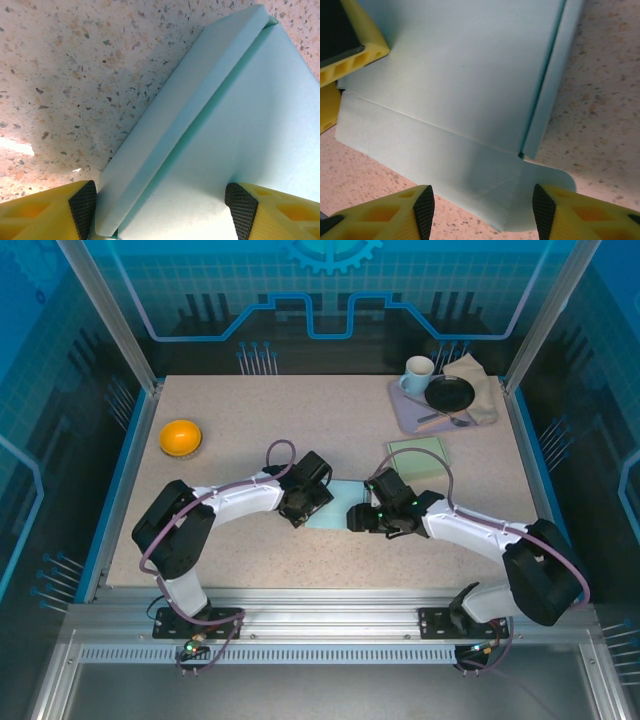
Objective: Fold the paper box
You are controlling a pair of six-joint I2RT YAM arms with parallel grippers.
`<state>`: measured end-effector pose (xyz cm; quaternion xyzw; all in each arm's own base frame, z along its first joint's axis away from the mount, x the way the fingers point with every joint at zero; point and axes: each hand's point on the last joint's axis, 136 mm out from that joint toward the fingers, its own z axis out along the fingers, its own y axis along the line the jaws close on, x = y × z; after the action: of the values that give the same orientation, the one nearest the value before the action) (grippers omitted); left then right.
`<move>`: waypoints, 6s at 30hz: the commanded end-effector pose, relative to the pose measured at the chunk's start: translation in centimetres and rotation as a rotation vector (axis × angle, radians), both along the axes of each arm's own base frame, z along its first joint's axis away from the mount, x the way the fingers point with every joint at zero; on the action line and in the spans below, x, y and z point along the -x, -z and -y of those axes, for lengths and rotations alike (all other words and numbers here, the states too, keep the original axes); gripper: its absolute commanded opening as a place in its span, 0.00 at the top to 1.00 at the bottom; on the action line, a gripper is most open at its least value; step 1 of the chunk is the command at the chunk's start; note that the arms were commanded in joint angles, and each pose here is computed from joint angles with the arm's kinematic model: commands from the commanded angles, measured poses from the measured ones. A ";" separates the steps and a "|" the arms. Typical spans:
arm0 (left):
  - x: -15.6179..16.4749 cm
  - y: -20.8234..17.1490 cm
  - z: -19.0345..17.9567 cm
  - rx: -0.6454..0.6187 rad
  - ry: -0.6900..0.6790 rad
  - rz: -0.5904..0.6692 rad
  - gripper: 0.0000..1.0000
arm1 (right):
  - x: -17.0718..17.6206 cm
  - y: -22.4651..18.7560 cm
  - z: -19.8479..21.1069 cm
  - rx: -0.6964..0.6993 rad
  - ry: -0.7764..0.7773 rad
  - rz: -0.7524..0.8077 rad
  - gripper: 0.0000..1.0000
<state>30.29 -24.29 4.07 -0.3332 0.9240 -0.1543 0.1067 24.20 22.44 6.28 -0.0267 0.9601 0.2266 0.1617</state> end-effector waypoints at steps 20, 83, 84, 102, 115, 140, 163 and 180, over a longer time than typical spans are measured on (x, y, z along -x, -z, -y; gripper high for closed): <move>1.8 3.2 -1.9 -0.090 -0.012 -0.100 0.26 | 0.5 0.2 -1.7 -0.106 -0.009 -0.040 0.49; 3.6 6.4 -3.6 -0.163 0.010 -0.176 0.27 | -1.6 5.8 4.0 0.243 -0.097 0.441 0.59; 3.8 6.5 -3.6 -0.164 0.012 -0.179 0.27 | -1.7 5.9 4.1 0.244 -0.090 0.449 0.58; 4.1 6.8 -2.9 -0.115 -0.006 -0.196 0.27 | -3.2 5.7 3.8 0.239 -0.003 0.420 0.44; 4.9 7.8 -1.4 -0.064 0.018 -0.230 0.30 | -7.2 6.7 1.7 0.193 -0.032 0.516 0.44; 5.2 5.4 1.1 -0.038 0.145 -0.190 0.23 | -8.7 7.0 -1.1 0.100 -0.155 0.347 0.44; -4.3 -8.3 -3.7 0.030 0.516 0.295 0.21 | -8.4 1.4 4.3 -0.028 -0.076 0.039 0.71; -10.6 -2.7 -1.5 0.076 0.655 0.364 0.26 | -12.9 2.8 1.2 -0.155 0.007 -0.146 1.00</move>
<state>39.15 -21.74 5.45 -0.0021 0.9544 -0.2381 0.1798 37.03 20.69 3.93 -0.0021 0.9503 0.2884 0.1170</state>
